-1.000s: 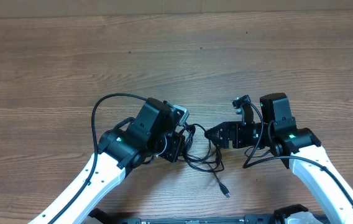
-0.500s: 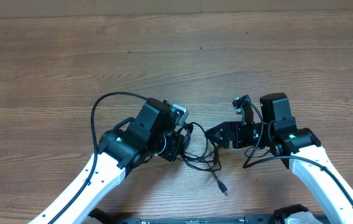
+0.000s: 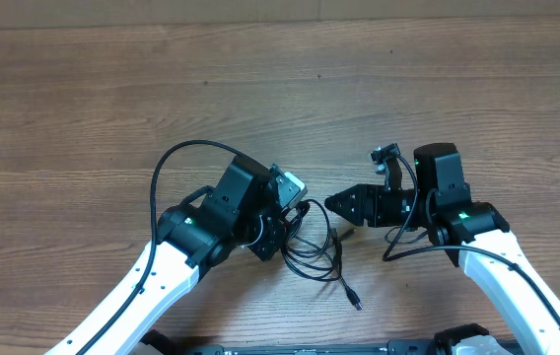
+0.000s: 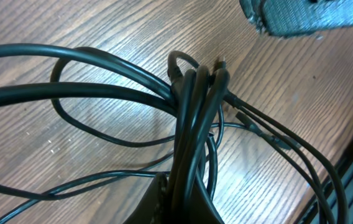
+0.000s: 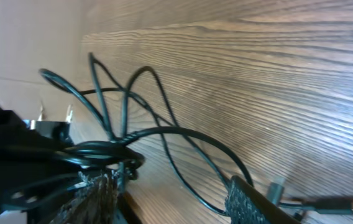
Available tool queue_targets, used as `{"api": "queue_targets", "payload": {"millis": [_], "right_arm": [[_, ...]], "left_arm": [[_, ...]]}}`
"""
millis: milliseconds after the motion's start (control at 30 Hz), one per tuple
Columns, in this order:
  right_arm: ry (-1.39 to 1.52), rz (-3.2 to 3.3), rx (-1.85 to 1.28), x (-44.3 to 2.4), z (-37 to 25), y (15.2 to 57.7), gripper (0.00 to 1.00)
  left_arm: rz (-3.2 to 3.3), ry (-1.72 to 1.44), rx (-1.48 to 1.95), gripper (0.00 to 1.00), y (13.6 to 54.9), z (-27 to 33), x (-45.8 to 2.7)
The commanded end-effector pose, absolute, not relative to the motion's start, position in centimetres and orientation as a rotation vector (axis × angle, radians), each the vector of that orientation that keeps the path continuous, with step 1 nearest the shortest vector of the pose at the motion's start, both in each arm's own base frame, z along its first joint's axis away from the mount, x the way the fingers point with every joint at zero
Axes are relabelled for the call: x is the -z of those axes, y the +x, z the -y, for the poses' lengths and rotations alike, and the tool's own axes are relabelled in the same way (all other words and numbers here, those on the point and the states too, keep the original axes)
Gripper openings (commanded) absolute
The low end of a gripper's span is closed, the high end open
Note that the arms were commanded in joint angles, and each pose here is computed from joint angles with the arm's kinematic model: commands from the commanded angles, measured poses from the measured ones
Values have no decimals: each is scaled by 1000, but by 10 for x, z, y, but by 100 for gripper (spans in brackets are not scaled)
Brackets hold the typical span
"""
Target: Untangle cables
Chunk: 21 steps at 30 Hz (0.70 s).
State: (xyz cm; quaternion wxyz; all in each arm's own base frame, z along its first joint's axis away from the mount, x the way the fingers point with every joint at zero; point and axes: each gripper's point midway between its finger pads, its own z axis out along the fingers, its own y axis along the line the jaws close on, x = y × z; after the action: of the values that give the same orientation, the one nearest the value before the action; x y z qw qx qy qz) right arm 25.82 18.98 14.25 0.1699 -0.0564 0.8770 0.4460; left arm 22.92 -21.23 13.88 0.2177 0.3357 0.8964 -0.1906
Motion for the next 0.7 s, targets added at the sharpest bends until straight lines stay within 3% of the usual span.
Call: {"api": "queue_targets", "payload": {"millis": [0,667], "right_arm": [[-211,-2400,-1383,-175,-201,264,54],[-185,-2398,-1221,-167,-191,280,51]], "left_arm": [[-2374,978,493,4,239,217,-160],[-2153,821,596,4,252,222,-230]]}}
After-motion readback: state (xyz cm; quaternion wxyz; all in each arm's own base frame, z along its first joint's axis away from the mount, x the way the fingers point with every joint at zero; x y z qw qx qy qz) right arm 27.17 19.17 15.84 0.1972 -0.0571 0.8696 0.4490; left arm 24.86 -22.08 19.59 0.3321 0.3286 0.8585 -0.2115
